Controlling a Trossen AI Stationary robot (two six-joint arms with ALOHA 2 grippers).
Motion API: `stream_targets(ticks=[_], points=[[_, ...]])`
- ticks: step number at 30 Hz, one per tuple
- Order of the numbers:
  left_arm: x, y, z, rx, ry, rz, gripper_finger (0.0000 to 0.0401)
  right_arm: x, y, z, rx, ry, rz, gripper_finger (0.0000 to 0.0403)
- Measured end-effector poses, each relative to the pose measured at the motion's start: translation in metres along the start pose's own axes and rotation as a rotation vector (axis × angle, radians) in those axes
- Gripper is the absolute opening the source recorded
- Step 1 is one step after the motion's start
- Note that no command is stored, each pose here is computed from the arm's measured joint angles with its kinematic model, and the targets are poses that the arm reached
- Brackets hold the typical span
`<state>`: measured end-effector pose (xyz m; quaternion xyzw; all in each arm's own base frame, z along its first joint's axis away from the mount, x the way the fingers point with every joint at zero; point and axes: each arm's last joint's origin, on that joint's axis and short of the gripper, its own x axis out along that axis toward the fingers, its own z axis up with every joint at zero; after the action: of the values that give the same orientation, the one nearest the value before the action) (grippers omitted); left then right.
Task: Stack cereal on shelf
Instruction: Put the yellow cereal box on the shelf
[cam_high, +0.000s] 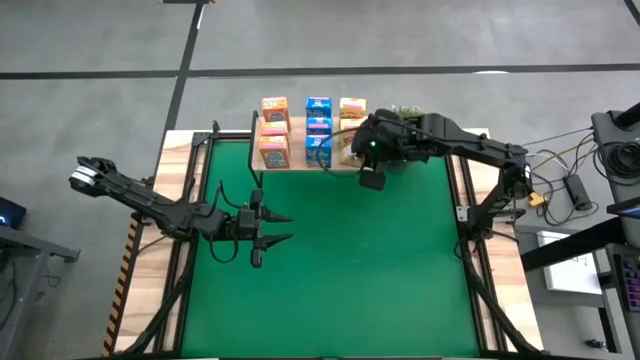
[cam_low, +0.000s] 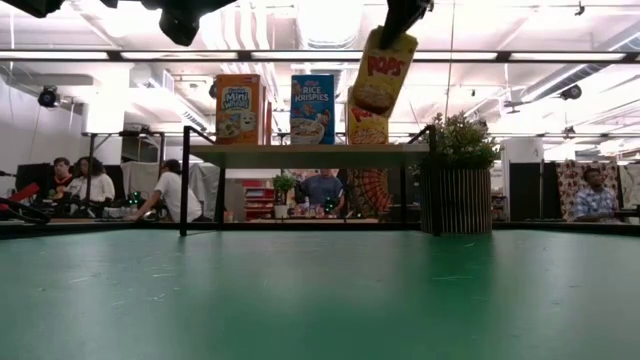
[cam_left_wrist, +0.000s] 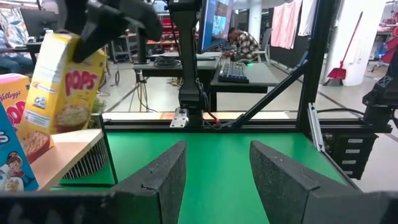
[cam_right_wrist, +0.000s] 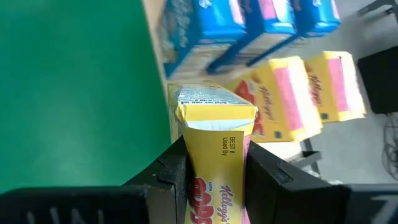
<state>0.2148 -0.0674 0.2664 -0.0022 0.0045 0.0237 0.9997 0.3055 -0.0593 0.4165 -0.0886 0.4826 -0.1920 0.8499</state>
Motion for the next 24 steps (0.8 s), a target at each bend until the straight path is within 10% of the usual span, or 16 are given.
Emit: stream_targets(ticks=[24], points=[[-0.001,0.001,0.011,0.105,-0.095,0.008,0.0159,0.02,-0.01,-0.002,-0.092,0.002,0.021,0.0101]])
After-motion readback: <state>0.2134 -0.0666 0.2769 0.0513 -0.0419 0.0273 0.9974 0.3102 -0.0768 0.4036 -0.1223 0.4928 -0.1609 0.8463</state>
